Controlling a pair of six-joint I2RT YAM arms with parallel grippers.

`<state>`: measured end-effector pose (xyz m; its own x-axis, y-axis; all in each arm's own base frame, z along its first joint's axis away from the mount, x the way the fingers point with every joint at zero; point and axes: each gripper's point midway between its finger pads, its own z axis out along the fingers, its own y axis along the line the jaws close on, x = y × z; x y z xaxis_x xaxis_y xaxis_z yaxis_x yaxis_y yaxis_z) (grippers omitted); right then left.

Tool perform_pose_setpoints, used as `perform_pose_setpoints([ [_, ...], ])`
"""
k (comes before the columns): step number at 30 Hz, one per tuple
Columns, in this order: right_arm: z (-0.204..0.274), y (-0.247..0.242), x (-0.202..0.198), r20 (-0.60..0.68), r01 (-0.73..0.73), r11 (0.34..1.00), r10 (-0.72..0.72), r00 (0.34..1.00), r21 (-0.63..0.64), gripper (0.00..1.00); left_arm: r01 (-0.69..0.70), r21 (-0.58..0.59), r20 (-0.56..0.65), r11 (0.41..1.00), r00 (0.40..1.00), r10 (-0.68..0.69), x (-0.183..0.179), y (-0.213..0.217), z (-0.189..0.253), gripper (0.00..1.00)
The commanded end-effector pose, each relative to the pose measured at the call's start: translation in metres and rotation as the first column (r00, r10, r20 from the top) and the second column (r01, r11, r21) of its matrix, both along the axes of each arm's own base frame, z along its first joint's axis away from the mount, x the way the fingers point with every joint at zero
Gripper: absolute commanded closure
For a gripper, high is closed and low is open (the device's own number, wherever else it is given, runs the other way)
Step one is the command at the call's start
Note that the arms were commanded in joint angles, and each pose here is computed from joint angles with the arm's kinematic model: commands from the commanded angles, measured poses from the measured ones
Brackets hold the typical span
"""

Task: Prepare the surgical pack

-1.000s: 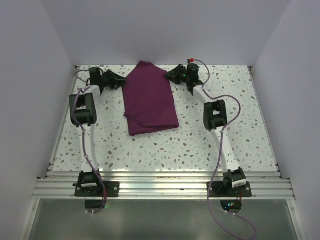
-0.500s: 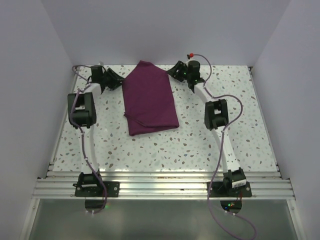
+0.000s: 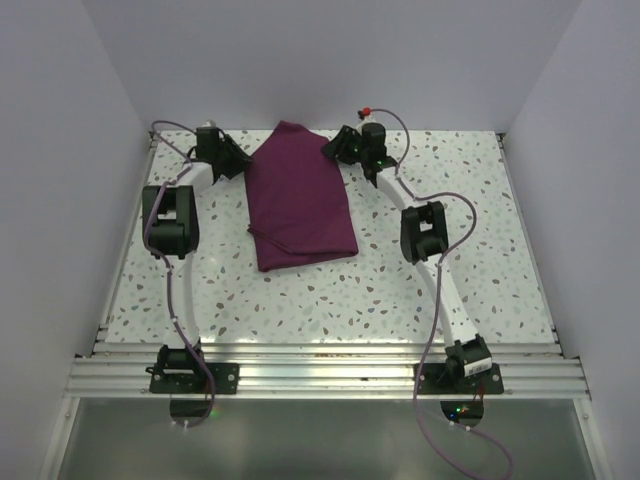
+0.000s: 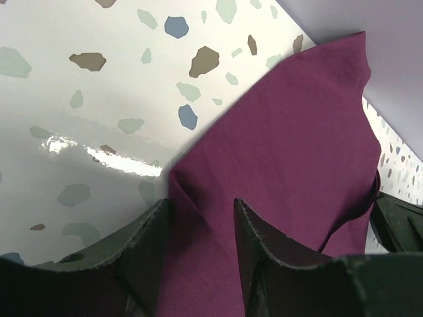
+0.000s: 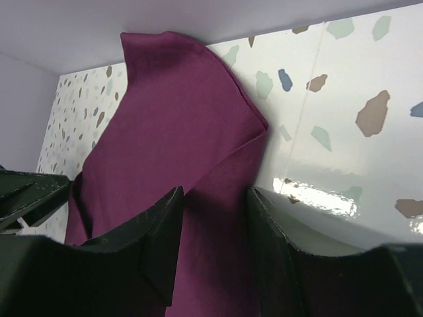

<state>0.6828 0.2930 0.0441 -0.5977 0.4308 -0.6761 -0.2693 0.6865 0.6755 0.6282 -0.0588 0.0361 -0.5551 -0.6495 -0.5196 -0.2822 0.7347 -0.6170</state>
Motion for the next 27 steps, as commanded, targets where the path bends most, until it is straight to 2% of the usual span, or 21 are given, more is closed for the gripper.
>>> perform_pose_setpoints([
  [1, -0.022, -0.001, 0.001, -0.032, 0.04, 0.999, -0.041, 0.999, -0.027, 0.54, -0.027, 0.068, -0.1, 0.997, 0.994, 0.034, -0.016, 0.013, -0.02, 0.52],
  [6, -0.027, 0.003, 0.003, -0.044, 0.057, 0.998, -0.057, 0.997, -0.002, 0.62, -0.026, 0.071, -0.099, 0.997, 0.995, 0.033, -0.011, 0.014, -0.024, 0.55],
  [9, -0.023, 0.005, 0.005, -0.03, 0.062, 0.998, -0.061, 0.998, 0.018, 0.69, -0.011, 0.061, -0.1, 0.998, 0.995, 0.017, -0.005, 0.011, -0.027, 0.62],
  [13, -0.014, 0.007, 0.006, -0.014, 0.059, 0.998, -0.058, 0.998, 0.036, 0.75, 0.027, 0.028, -0.084, 0.999, 0.996, -0.024, 0.001, 0.002, -0.027, 0.8],
  [14, -0.009, 0.008, 0.007, -0.005, 0.059, 0.997, -0.058, 0.998, 0.041, 0.78, 0.042, 0.017, -0.068, 0.999, 0.997, -0.04, 0.005, -0.002, -0.021, 0.92],
  [15, -0.001, 0.007, 0.008, 0.002, 0.061, 0.997, -0.061, 0.998, 0.054, 0.8, 0.045, 0.012, -0.068, 0.999, 0.997, -0.044, 0.006, -0.002, -0.022, 0.98],
  [20, 0.054, 0.012, 0.007, 0.045, 0.031, 0.991, -0.037, 0.998, 0.128, 0.99, 0.077, 0.009, 0.0, 0.997, 0.997, -0.077, 0.017, -0.006, 0.015, 1.0],
  [27, 0.123, 0.013, -0.008, 0.073, -0.04, 0.984, 0.028, 0.997, 0.172, 1.0, 0.089, 0.07, 0.047, 0.994, 0.995, -0.092, 0.005, -0.001, 0.081, 1.0],
])
